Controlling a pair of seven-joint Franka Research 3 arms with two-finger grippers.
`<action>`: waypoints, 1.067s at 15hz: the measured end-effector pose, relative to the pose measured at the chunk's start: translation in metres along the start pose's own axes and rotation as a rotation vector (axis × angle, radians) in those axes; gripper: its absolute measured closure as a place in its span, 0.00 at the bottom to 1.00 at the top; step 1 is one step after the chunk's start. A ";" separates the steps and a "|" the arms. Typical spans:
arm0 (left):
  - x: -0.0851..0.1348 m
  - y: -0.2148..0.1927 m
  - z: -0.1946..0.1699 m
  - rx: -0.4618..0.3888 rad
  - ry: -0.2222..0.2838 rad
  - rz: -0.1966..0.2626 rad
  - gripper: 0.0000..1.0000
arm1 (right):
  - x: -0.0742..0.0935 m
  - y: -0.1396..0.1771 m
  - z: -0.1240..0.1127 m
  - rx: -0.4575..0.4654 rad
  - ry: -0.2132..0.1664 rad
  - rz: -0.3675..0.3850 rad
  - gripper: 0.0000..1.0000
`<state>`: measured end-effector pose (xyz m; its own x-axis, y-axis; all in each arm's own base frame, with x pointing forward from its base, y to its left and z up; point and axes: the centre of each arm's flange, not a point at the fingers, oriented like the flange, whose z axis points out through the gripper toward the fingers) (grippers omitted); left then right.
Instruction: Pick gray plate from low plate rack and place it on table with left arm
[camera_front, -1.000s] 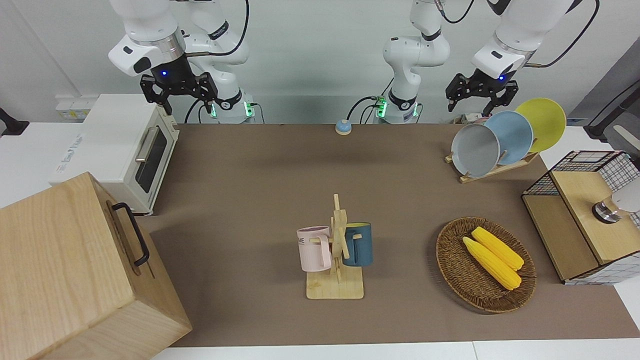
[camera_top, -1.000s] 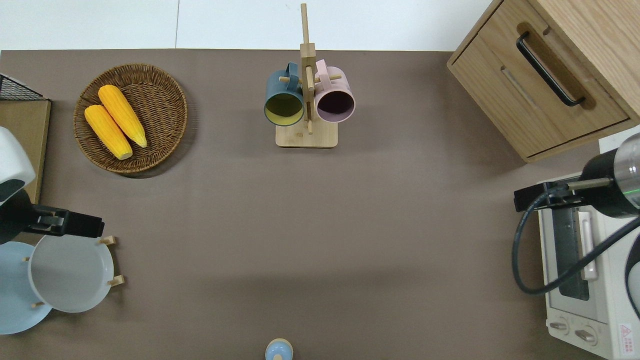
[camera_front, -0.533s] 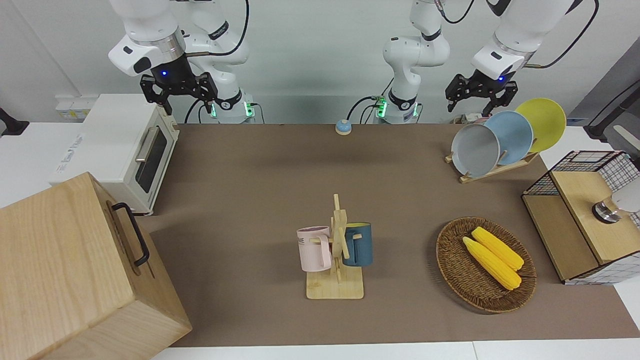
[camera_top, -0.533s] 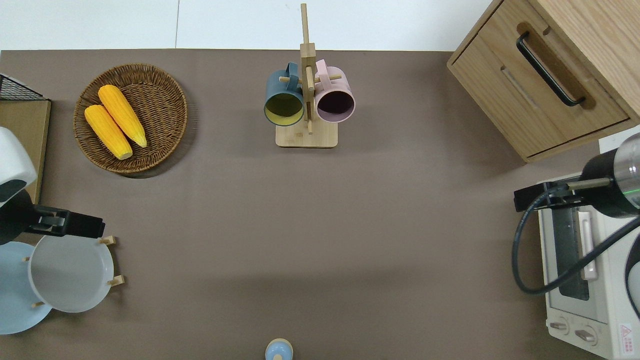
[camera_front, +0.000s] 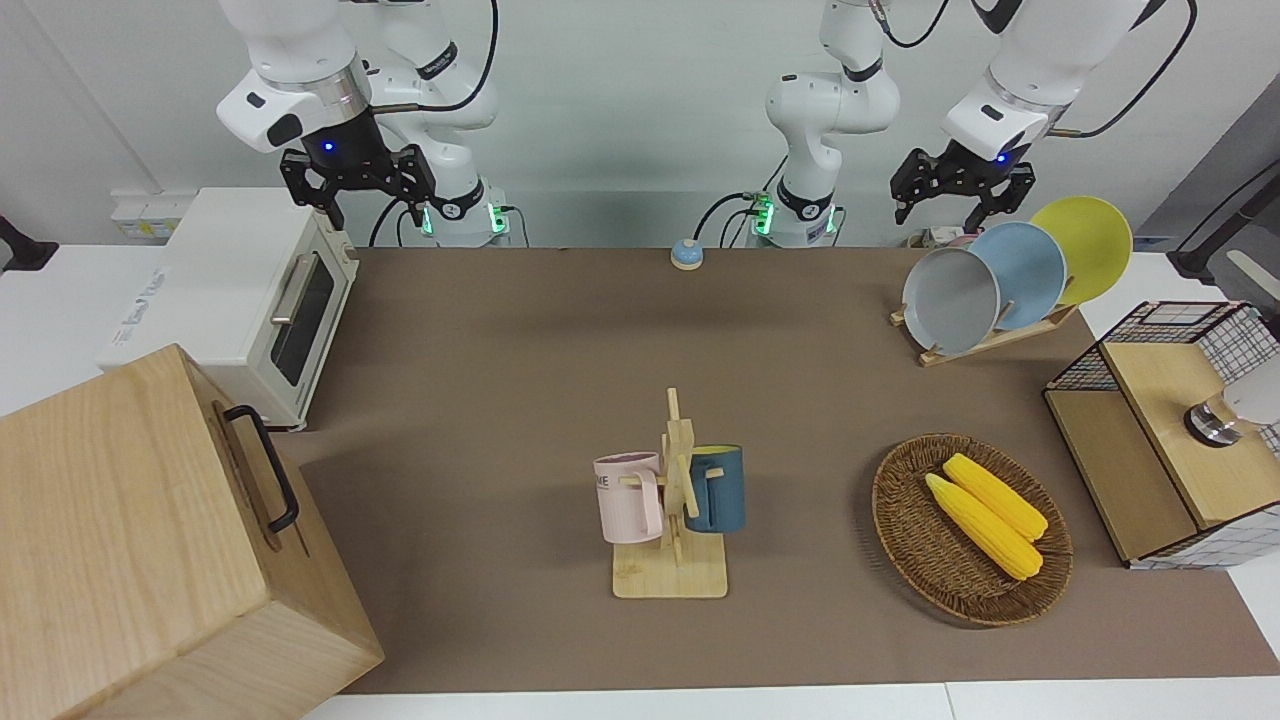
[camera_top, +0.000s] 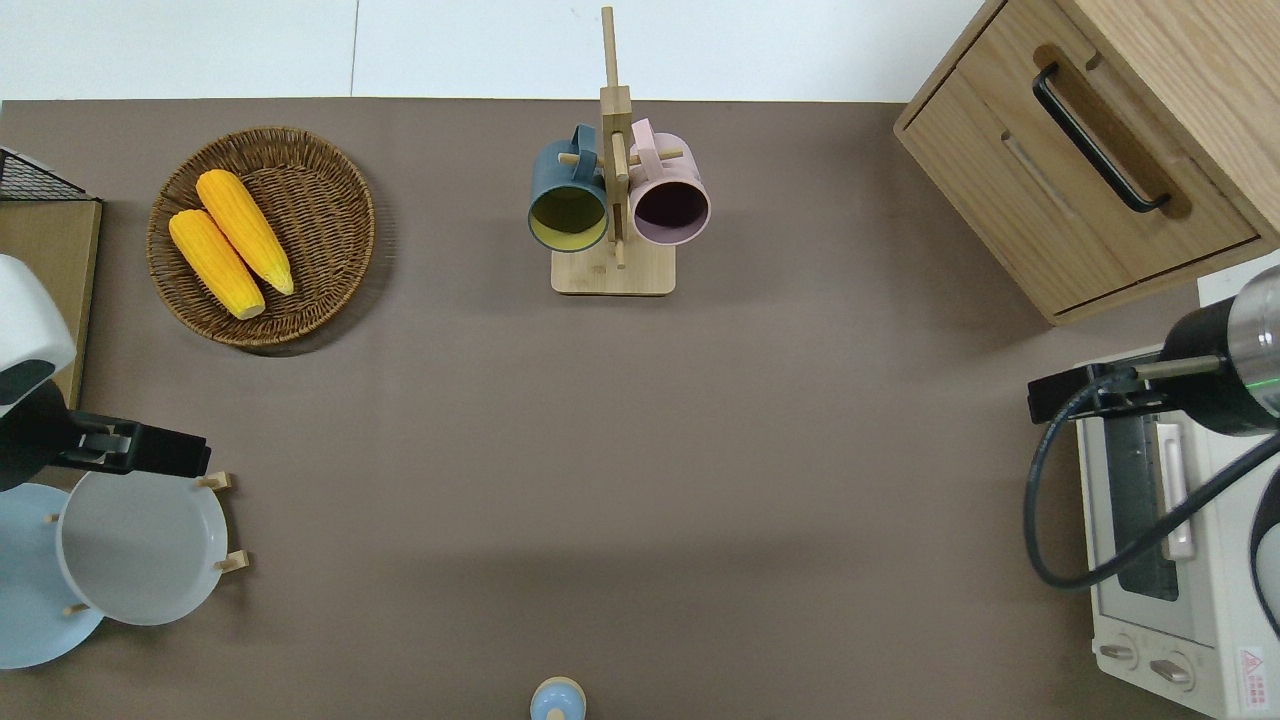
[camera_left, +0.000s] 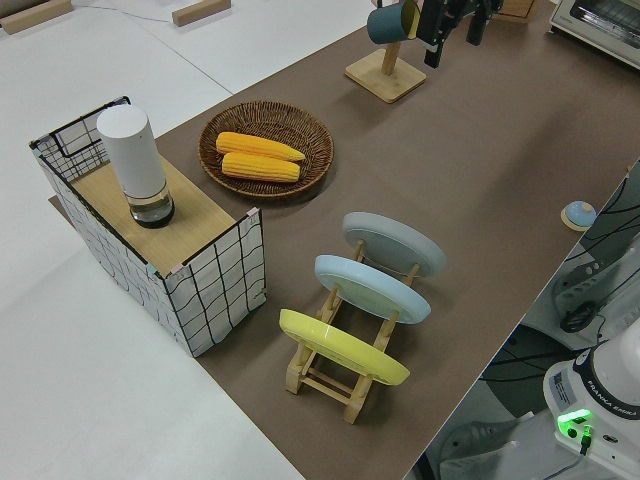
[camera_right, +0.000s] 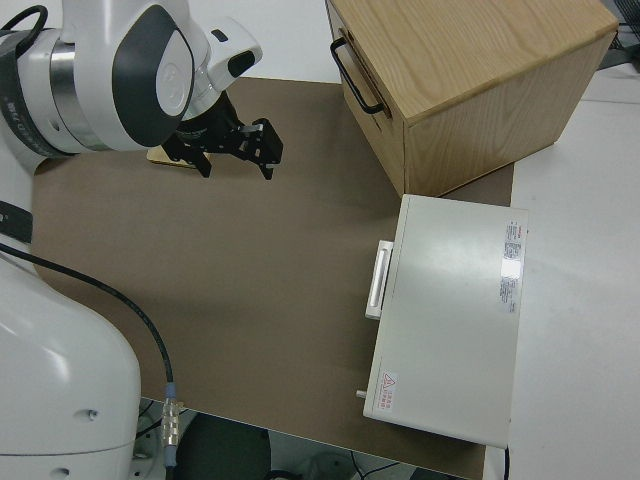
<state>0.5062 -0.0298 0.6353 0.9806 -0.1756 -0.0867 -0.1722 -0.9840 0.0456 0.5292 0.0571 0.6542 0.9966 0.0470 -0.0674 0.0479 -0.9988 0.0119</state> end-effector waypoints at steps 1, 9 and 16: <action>0.000 -0.003 0.000 -0.001 -0.001 -0.006 0.00 | 0.000 0.000 0.000 0.000 0.000 0.000 0.01; -0.016 -0.077 -0.002 0.035 -0.002 -0.135 0.00 | 0.000 0.000 0.000 0.000 0.000 0.000 0.01; -0.033 -0.129 0.005 0.040 -0.022 -0.230 0.00 | 0.000 0.000 0.000 0.000 0.000 0.000 0.01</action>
<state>0.4957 0.1023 0.6269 0.9923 0.0530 -0.1118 0.0513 -0.9985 -0.0175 0.5291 0.0571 0.6542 0.9966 0.0470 -0.0674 0.0479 -0.9988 0.0119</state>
